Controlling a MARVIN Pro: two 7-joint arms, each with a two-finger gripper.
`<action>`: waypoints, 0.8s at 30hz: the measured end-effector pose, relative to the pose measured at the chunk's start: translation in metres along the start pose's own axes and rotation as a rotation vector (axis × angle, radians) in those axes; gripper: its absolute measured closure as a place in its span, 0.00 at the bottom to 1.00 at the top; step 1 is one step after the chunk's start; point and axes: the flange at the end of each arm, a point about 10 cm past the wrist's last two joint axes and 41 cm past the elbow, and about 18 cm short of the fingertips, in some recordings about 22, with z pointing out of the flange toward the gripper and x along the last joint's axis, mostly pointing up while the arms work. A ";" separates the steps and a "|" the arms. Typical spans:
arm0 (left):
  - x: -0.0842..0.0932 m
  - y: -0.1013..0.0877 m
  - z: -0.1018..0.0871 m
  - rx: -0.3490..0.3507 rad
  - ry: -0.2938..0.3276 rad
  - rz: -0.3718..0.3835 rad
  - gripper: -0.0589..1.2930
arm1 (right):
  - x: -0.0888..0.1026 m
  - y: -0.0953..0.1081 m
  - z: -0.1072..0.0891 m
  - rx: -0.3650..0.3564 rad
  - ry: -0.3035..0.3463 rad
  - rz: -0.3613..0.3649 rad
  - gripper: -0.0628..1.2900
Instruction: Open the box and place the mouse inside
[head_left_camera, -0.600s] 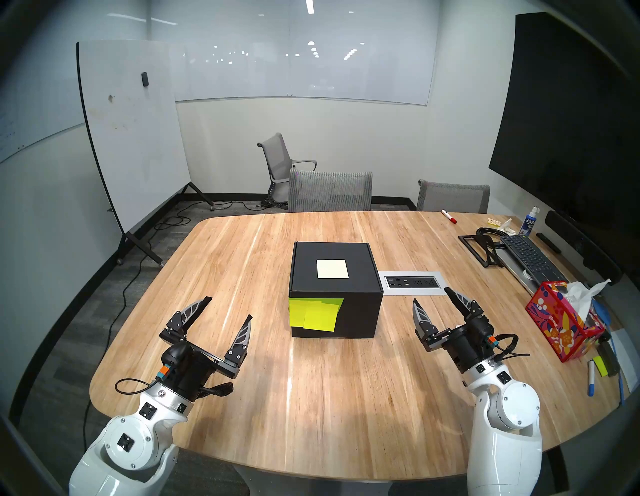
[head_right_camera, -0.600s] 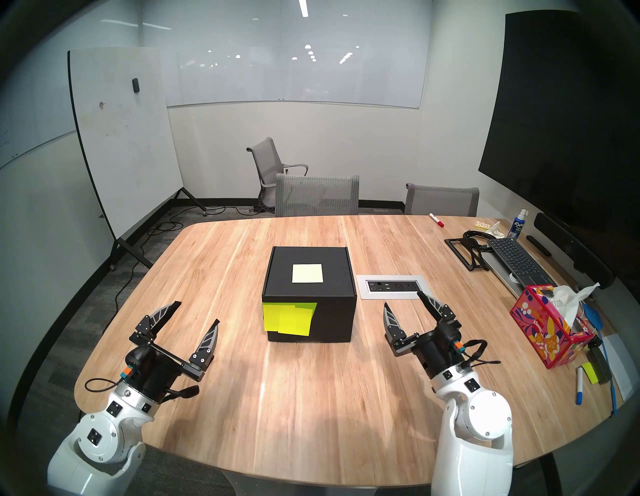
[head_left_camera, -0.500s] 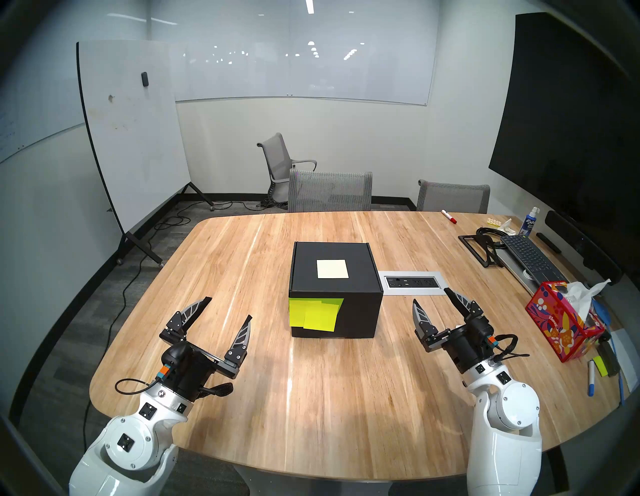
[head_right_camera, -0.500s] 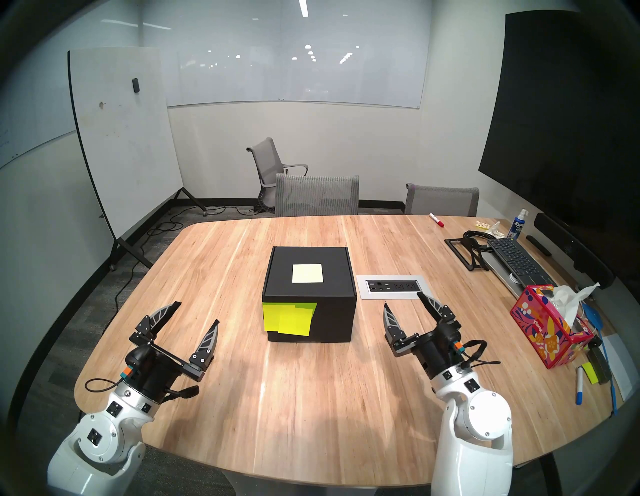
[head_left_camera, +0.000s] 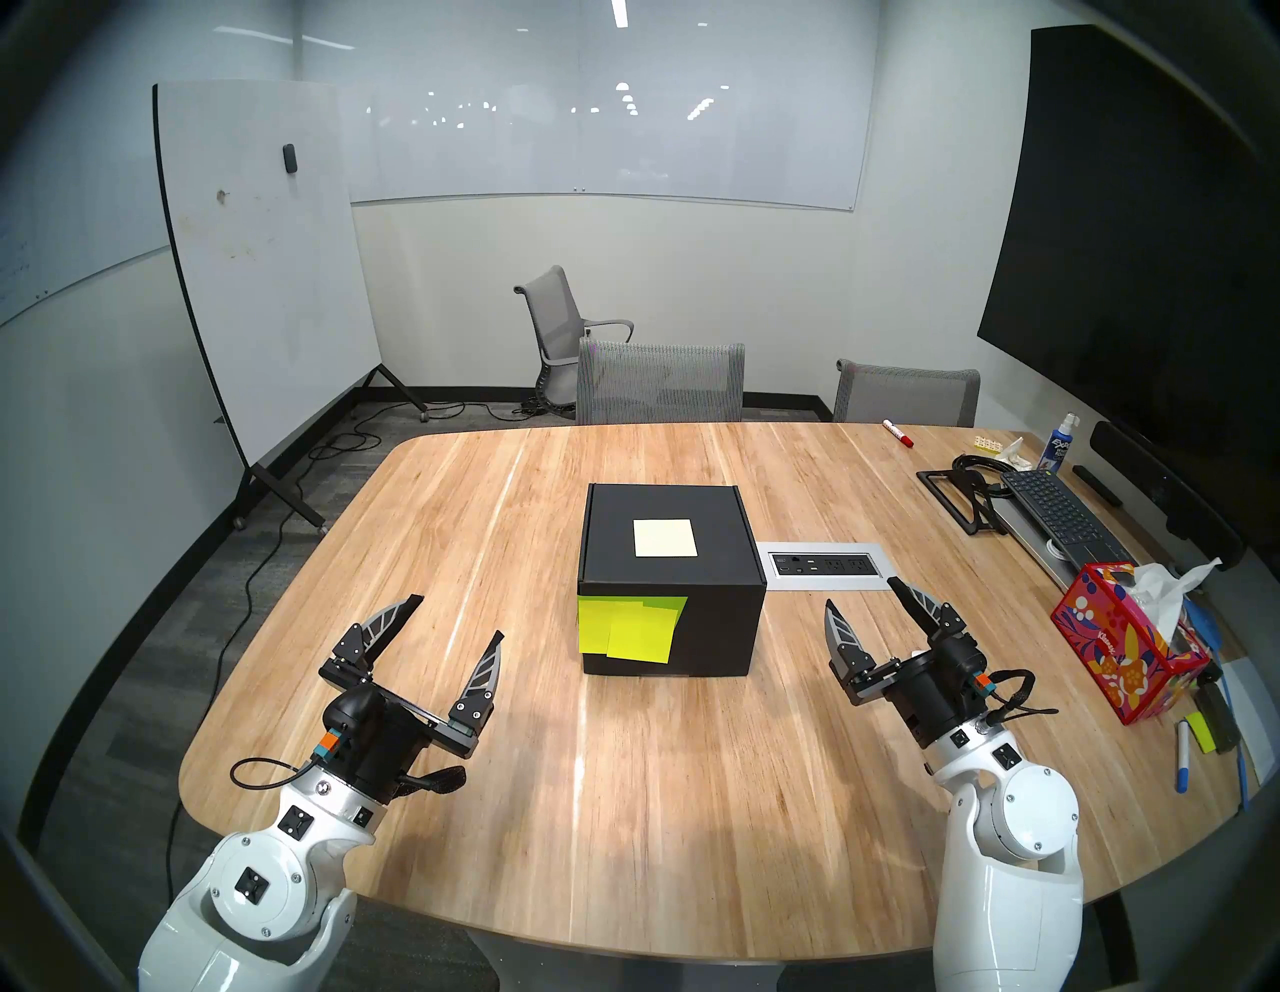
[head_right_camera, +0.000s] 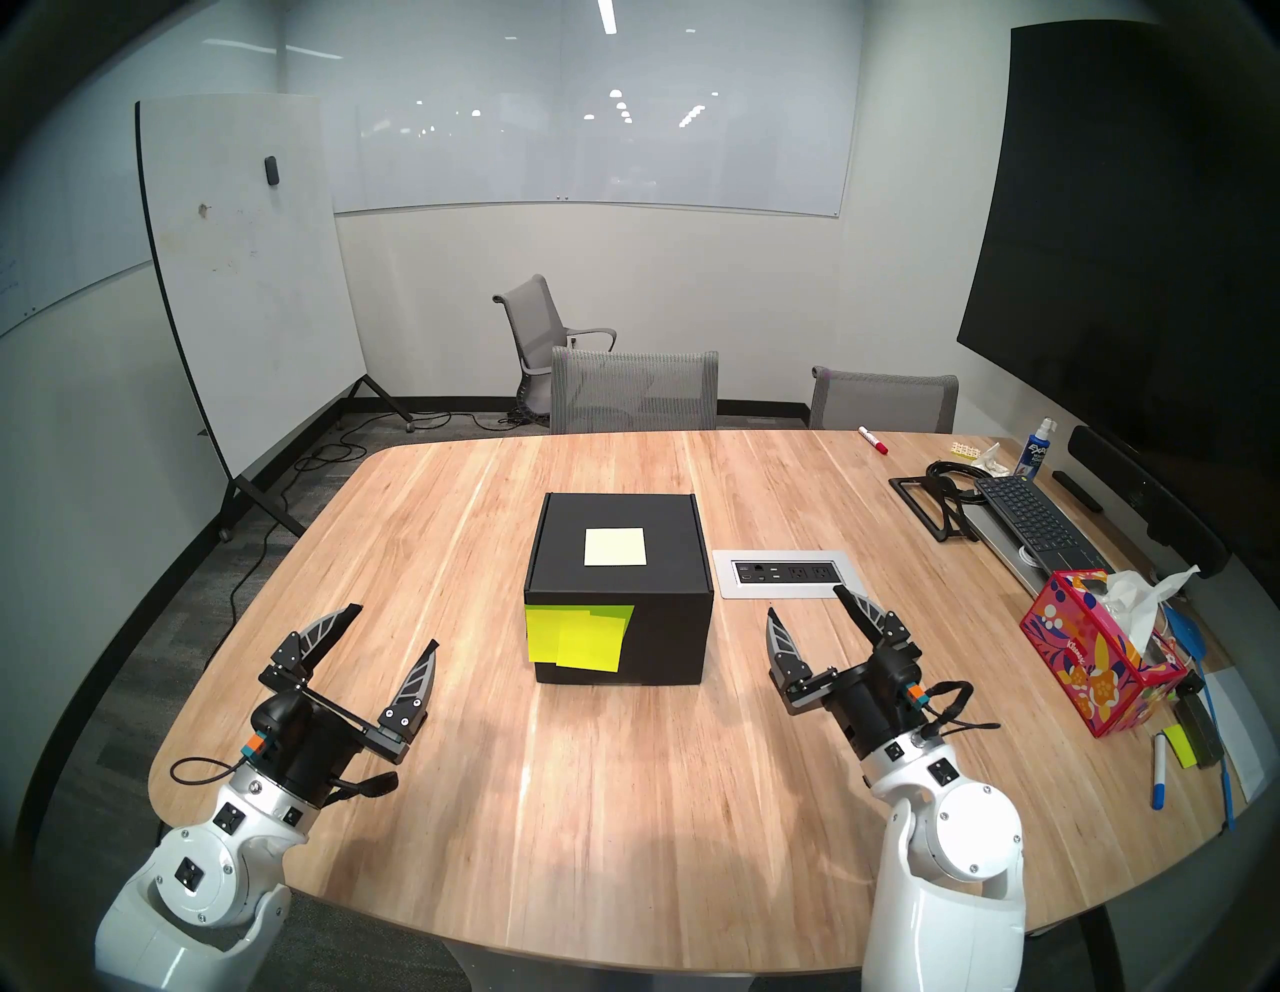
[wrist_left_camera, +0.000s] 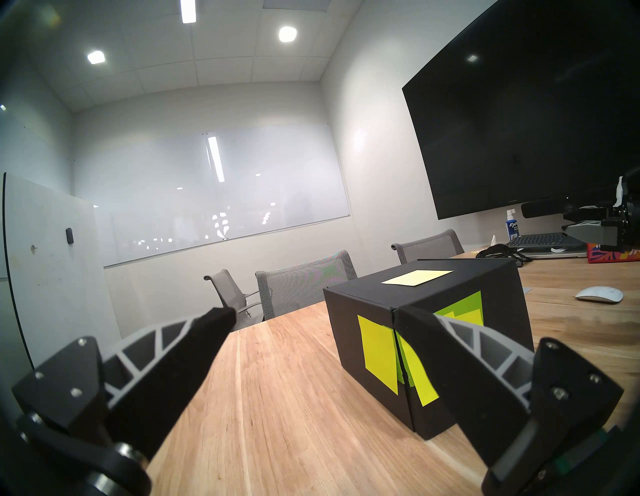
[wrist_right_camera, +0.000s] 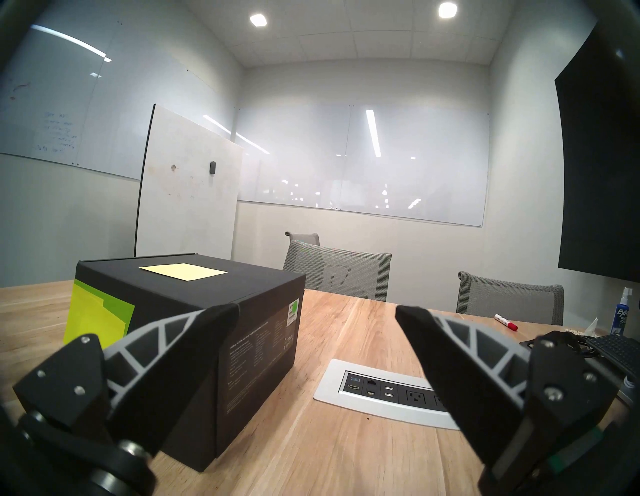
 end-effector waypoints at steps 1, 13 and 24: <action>0.000 0.000 0.000 0.000 0.000 0.000 0.02 | 0.000 0.000 0.000 0.000 0.000 0.000 0.04; 0.000 0.000 0.000 0.000 0.000 0.000 0.02 | -0.002 0.003 -0.002 -0.002 -0.006 -0.004 0.04; 0.000 0.000 0.000 0.000 -0.001 0.000 0.02 | -0.022 0.037 -0.023 -0.013 -0.052 -0.028 0.03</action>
